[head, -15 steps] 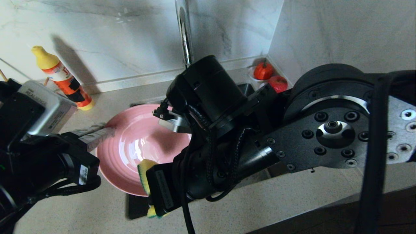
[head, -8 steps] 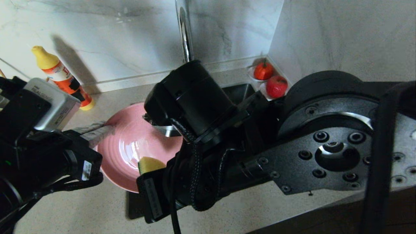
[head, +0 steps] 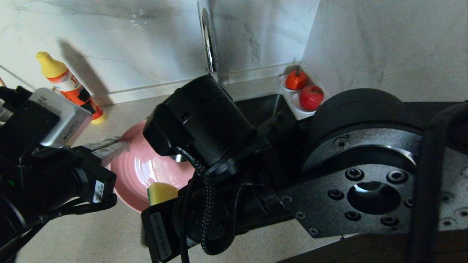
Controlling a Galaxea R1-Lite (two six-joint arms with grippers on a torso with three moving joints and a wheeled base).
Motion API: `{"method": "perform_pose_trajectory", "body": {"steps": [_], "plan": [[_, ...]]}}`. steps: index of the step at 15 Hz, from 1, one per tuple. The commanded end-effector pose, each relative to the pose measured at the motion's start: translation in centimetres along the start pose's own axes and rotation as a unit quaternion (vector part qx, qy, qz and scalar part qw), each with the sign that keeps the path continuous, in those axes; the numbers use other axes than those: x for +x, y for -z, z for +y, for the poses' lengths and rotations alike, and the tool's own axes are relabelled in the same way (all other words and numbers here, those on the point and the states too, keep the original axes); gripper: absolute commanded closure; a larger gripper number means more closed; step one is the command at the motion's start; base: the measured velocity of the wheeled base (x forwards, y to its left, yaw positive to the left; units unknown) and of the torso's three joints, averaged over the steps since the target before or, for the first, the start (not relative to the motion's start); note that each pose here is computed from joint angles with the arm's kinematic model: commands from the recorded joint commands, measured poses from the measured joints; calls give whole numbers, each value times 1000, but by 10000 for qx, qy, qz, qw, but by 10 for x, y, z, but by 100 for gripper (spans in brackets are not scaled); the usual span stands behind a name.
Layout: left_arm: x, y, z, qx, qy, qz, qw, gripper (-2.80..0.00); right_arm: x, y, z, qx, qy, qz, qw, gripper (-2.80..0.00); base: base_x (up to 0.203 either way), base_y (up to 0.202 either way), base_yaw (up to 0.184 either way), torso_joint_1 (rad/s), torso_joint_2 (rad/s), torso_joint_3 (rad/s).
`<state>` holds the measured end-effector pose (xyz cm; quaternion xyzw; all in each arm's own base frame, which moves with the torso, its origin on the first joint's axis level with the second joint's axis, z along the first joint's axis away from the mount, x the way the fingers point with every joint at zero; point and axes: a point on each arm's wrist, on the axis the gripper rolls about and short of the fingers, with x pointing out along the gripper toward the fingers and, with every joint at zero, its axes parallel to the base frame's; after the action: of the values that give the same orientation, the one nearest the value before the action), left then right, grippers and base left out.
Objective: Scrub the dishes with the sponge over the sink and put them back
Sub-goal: Wipe the plate
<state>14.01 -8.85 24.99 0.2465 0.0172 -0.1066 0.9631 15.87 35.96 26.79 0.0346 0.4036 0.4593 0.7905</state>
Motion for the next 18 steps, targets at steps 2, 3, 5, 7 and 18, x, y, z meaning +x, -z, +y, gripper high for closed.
{"method": "perform_pose_trajectory", "body": {"steps": [2, 3, 5, 7, 18], "plan": [[-1, 1, 0, 11, -8, -2, 10000, 0, 9, 4, 1, 3, 11, 92, 10000, 0, 0, 0, 0, 0, 0, 0], [-1, 0, 0, 7, -6, -15, 10000, 0, 12, 4, 1, 7, 30, 99, 9999, 0, 0, 0, 0, 0, 0, 0], [-3, -1, 1, -12, -24, -52, 10000, 0, 12, 3, -2, 30, 63, 69, 10000, 0, 0, 0, 0, 0, 0, 0], [-4, -2, 2, -35, -27, -93, 9999, 0, 11, -2, -9, 94, 129, 23, 9999, 0, 0, 0, 0, 0, 0, 0], [-12, -2, 1, -57, 72, -221, 9997, 0, -4, -20, -38, 358, 384, -278, 9982, 0, 0, 0, 0, 0, 0, 0]]}}
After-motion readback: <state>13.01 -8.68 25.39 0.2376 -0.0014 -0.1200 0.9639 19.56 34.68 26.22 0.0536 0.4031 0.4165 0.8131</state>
